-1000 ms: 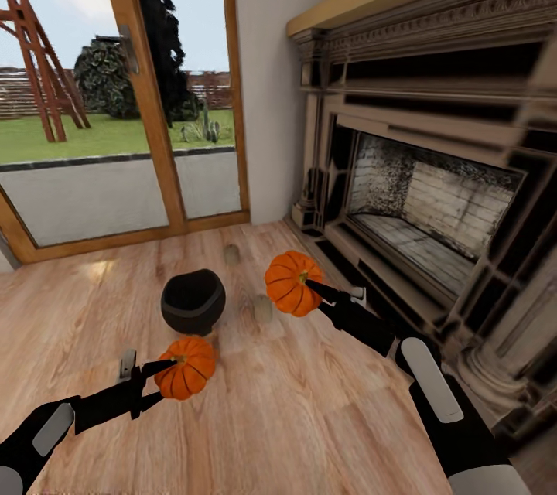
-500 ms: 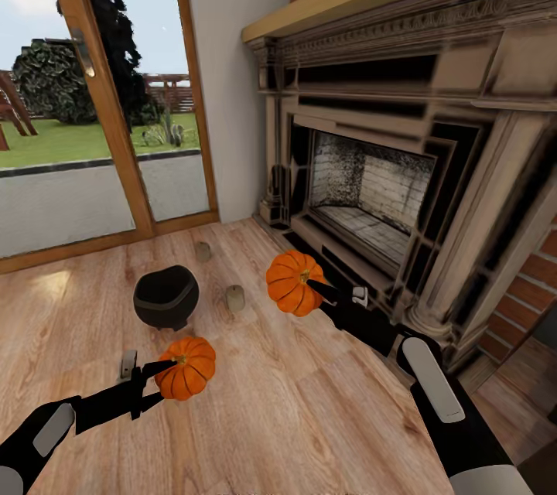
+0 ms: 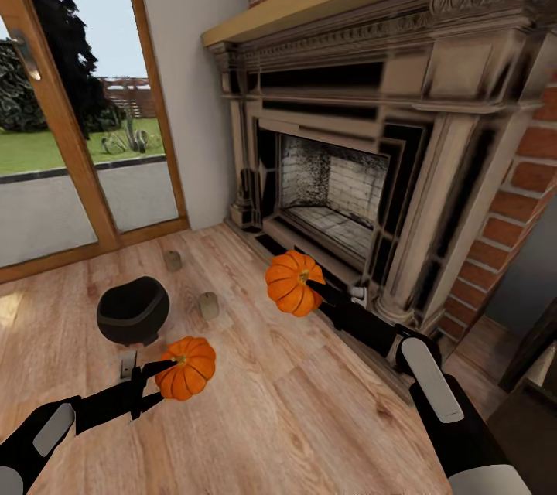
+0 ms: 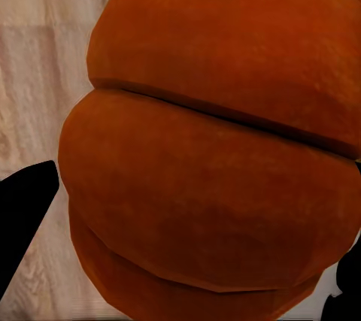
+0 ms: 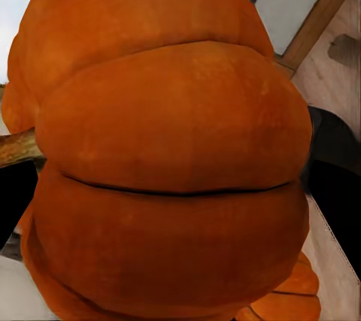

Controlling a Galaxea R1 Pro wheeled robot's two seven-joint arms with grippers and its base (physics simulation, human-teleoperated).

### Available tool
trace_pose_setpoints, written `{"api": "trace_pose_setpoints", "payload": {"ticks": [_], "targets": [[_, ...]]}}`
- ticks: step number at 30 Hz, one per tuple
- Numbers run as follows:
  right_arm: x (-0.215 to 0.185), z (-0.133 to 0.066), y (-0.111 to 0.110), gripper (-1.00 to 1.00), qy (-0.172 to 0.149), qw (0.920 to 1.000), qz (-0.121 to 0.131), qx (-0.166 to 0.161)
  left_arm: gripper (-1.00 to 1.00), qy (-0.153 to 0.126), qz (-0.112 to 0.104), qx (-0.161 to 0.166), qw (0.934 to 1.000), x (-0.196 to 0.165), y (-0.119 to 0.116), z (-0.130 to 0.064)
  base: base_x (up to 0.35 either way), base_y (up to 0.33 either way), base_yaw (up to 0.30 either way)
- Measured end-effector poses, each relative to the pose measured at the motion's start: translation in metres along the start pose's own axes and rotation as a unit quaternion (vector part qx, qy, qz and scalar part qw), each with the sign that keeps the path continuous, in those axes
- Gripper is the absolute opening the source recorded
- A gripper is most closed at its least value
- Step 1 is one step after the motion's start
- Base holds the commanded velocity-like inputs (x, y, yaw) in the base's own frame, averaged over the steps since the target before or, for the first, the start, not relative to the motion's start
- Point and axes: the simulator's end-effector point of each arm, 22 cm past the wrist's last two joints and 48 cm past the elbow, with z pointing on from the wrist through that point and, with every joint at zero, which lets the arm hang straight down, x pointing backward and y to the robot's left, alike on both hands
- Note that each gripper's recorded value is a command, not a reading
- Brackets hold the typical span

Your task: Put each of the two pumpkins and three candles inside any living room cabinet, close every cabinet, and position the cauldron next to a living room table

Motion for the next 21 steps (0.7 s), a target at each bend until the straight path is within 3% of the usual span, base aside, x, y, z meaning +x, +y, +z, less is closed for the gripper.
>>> {"api": "trace_pose_setpoints", "payload": {"ticks": [21], "targets": [[-0.0031,-0.0011,-0.0013,-1.0,-0.009,0.9999,-0.004,0.007,-1.0,-0.002,0.007,0.007,1.0,-0.0001,-0.0096,-0.0006,0.0,0.0,-0.258]]}}
